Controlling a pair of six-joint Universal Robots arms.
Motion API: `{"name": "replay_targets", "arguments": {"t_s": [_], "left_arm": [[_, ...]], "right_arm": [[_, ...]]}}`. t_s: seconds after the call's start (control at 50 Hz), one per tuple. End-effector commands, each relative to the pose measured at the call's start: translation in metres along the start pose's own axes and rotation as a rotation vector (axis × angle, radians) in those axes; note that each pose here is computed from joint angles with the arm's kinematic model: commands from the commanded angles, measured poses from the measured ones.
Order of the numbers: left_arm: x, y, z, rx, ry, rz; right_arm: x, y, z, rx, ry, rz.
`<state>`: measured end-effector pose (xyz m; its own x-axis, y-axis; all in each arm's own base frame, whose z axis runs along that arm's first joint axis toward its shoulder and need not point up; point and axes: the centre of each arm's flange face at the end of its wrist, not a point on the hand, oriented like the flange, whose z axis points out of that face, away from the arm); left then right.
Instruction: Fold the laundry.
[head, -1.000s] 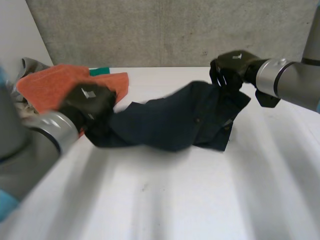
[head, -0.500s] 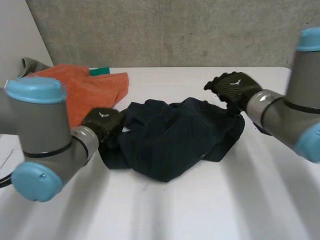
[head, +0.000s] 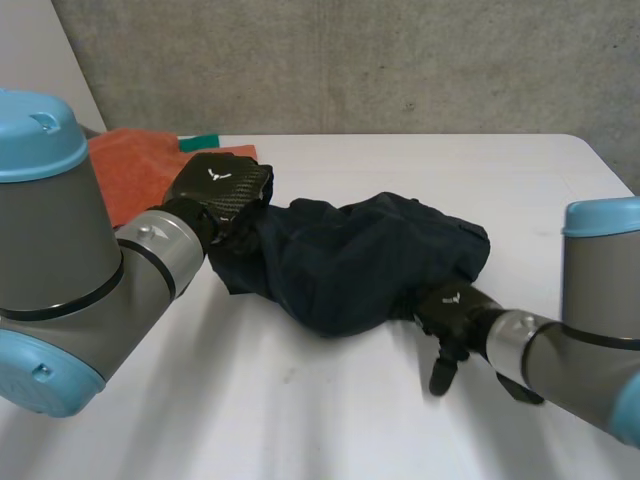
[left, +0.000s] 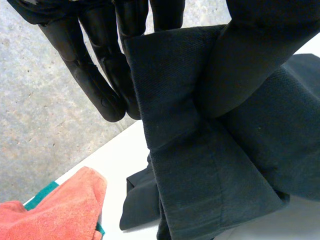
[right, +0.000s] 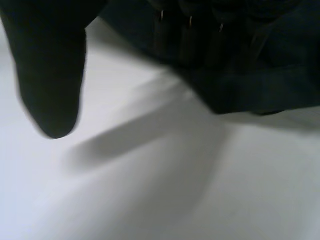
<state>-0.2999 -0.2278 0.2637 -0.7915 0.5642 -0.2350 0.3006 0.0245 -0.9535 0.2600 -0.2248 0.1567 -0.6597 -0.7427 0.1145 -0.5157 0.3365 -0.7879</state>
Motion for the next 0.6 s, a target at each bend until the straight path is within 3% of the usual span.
{"name": "replay_targets", "arguments": {"t_s": [0.02,0.32,0.6], "left_arm": [[-0.005,0.009,0.011,-0.020,-0.020,0.017],[-0.016,0.016,0.048,-0.028,-0.055,0.044],[-0.023,0.022,0.069,-0.079,-0.090,0.040]], "right_arm": [[0.019,-0.021,0.049,0.223,0.221,-0.059],[0.022,-0.037,0.105,0.326,0.278,-0.179],[0.036,-0.052,0.134,0.393,0.340,-0.174]]}}
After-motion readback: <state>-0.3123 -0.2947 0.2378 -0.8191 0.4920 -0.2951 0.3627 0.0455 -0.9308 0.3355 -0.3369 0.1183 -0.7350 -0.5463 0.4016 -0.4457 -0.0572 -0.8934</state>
